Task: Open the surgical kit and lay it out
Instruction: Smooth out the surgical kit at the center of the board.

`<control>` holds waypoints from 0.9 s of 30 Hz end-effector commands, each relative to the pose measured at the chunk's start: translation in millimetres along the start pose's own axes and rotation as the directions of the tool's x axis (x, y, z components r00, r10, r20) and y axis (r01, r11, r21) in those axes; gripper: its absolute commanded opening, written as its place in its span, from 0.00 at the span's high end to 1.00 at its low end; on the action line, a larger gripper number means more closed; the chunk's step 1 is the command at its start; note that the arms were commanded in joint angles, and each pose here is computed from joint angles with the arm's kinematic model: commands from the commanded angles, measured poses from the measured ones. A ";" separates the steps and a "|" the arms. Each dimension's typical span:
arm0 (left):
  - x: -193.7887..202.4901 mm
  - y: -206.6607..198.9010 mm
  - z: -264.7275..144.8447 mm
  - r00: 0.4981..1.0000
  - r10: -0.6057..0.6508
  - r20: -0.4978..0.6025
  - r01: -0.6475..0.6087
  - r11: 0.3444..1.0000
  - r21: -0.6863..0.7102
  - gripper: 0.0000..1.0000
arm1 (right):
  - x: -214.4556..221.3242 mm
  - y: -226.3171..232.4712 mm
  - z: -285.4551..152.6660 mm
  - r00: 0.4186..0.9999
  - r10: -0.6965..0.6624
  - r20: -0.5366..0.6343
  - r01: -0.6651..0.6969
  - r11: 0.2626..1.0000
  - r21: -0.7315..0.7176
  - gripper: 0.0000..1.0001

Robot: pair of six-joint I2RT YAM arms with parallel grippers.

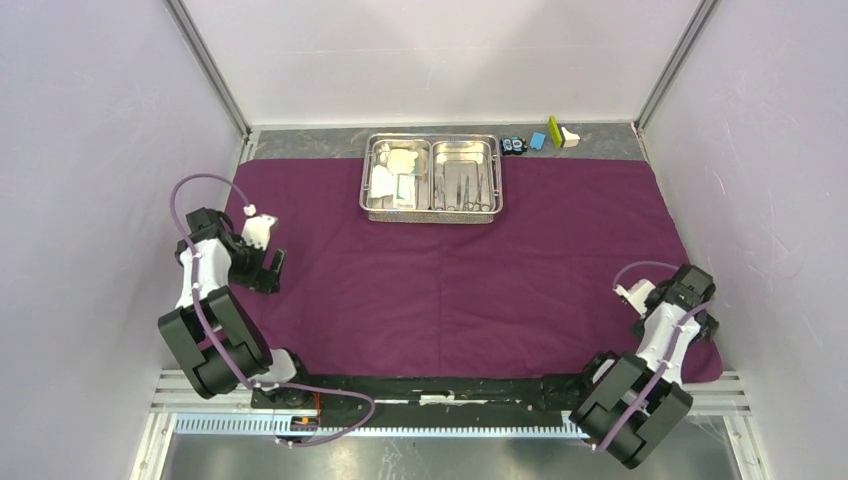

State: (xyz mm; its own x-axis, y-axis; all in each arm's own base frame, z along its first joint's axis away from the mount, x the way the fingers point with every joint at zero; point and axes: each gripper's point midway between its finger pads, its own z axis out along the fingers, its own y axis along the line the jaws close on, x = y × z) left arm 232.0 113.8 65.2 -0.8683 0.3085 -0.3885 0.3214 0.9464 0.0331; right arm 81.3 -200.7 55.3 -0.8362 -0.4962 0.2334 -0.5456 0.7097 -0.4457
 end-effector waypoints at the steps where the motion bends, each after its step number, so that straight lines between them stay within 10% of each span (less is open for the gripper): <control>1: 7.0 8.8 1.3 0.999 0.033 -0.028 -0.035 0.998 -0.054 0.00 | 38.7 -17.1 -5.6 0.990 0.028 -0.138 -0.017 0.997 0.076 0.15; 13: 29.6 42.0 3.8 0.988 0.028 -0.154 -0.061 0.975 -0.214 0.00 | 96.7 -10.2 -11.1 0.965 0.158 -0.208 -0.142 0.986 0.091 0.15; 18: -23.1 40.6 -10.7 0.999 -0.035 0.022 0.038 0.989 -0.142 0.00 | 50.6 -44.2 -34.2 0.973 0.201 0.113 -0.208 0.976 0.061 0.14; 27: -168.0 18.5 5.5 0.956 -0.129 0.263 0.129 0.992 0.015 0.00 | -126.5 -111.7 -88.6 0.785 0.208 0.584 -0.279 0.960 0.033 0.13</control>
State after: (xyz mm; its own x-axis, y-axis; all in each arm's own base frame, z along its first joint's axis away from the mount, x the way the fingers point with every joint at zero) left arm 332.4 119.8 120.1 -0.8070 0.2633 -0.5286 0.2542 0.9628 0.0914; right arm 178.9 -218.6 154.0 -0.8089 -0.5608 -0.1768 -0.3663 0.7157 -0.5947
